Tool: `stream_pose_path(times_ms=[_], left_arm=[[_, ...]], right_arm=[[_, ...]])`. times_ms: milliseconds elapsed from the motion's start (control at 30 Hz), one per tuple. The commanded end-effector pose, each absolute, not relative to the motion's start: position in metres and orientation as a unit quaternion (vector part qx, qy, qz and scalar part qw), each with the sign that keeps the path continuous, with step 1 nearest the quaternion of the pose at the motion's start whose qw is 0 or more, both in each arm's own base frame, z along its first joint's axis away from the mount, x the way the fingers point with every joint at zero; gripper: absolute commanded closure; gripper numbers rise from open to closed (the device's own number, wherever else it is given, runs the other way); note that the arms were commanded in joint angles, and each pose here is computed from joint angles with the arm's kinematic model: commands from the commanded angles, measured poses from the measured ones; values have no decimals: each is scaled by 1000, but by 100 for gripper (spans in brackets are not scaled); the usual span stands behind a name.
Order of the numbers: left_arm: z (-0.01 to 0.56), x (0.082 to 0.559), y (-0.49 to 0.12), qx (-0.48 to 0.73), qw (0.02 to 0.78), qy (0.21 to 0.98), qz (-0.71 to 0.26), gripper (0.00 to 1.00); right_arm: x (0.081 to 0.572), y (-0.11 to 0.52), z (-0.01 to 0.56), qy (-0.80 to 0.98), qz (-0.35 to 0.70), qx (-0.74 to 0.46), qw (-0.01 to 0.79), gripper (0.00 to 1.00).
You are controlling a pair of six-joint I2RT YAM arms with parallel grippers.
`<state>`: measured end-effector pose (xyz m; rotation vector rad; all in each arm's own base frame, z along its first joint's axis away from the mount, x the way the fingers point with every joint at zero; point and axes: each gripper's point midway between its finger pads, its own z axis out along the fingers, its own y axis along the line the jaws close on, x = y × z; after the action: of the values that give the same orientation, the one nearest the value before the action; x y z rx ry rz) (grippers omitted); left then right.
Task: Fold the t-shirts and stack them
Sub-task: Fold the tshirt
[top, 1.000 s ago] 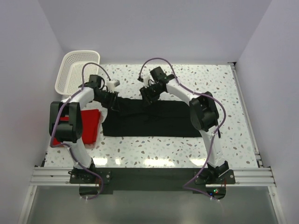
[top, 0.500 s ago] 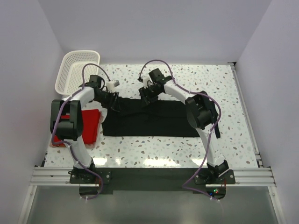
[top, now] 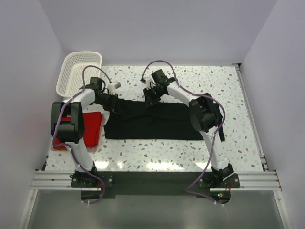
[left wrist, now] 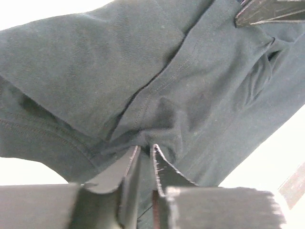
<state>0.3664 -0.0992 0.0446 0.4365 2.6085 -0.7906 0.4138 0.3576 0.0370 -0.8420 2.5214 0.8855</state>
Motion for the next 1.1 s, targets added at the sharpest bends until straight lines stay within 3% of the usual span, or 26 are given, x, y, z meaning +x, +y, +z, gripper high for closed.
stream_pose_path(times_ms=[0,33,233,633,1067], left_arm=[[49,367,-103,152,191,921,-304,84],[49,366,-104,154,191,920,-305,89],[52,358,-100,168,187,922,-294,100],[56,341,-93,216,198,916,-273,100],[56,324,-92,267,187,904,-276,100]], right_arm=[[415,366,53,877,330,-301,178,96],[414,365,55,876,331,-302,177,100],[397,357,62,879,333,-299,163,100],[362,341,90,879,349,-289,151,100],[333,327,74,889,346,-283,102,100]])
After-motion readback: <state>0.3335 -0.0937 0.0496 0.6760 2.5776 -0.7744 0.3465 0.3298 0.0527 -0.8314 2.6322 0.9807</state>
